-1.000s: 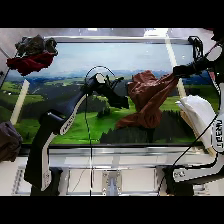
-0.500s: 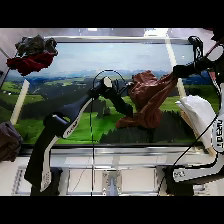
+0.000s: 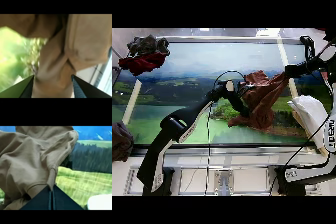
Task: Fold the shirts.
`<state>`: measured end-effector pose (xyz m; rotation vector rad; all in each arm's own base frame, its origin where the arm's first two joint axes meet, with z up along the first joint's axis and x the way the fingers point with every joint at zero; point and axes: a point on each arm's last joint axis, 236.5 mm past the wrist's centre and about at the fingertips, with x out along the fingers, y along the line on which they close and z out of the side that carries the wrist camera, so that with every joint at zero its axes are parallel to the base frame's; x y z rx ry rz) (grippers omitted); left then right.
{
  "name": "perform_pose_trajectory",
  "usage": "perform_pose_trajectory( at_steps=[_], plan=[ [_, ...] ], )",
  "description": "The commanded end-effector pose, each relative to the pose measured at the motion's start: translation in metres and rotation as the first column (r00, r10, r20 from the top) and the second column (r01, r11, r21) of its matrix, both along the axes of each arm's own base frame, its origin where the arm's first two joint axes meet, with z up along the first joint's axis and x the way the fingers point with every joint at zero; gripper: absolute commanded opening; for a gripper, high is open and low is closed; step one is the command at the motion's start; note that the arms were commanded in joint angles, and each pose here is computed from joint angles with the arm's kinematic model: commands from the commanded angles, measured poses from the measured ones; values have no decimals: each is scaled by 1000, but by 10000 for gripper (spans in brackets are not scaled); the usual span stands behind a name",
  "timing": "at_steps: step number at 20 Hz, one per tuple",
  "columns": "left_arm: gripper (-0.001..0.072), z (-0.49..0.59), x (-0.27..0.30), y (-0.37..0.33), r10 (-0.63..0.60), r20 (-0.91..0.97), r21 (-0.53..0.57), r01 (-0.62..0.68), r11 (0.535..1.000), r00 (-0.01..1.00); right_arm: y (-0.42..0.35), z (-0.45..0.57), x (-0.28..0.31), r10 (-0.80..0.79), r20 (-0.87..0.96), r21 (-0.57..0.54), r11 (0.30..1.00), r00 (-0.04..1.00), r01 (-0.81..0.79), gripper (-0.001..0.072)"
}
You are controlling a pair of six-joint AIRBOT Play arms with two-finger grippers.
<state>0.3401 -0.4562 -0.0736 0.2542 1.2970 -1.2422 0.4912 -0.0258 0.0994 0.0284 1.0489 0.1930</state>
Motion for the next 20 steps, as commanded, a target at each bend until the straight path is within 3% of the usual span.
perform_pose_trajectory(
  at_steps=[1, 7, 8, 9, 10, 13, 16, 18, 20],
  plan=[
    [507, 11, 17, -7, 16, 85, -20, -14, 1000, 996, 0, 0, 0, 6, 2, -2, 1000, 1000, -6, 27],
    [502, -17, -10, 0, -12, 7, 44, 11, 999, 1000, 4, 1, 1, 9, 6, 16, 1000, 1000, -9, 27],
    [435, -16, -12, -2, -23, 6, 34, 22, 999, 1000, 5, 2, 1, 10, 7, 19, 1000, 1000, -10, 27],
    [254, -13, -15, -5, -41, 1, 10, 41, 999, 999, 5, 2, 1, 10, 7, 19, 1000, 1000, -10, 27],
    [9, -10, -17, -8, -52, 0, -9, 52, 999, 999, 5, 2, 1, 10, 7, 20, 1000, 1000, -10, 27],
    [9, 5, -6, -14, -49, 39, -49, 51, 997, 998, 5, 5, 0, 10, 13, 16, 1000, 1000, -11, 27],
    [8, 72, 54, 8, 22, 286, -51, -8, 999, 958, -2, 42, -1, 5, 91, -28, 1000, 996, -2, 27],
    [8, 159, 112, 64, 148, 553, -23, -162, 987, 820, -6, 91, -5, 6, 193, -64, 998, 981, 6, 26],
    [8, 272, 148, 138, 276, 776, -75, -352, 933, 568, -1, 147, -20, 18, 298, -79, 997, 954, 5, 26]
  ],
)
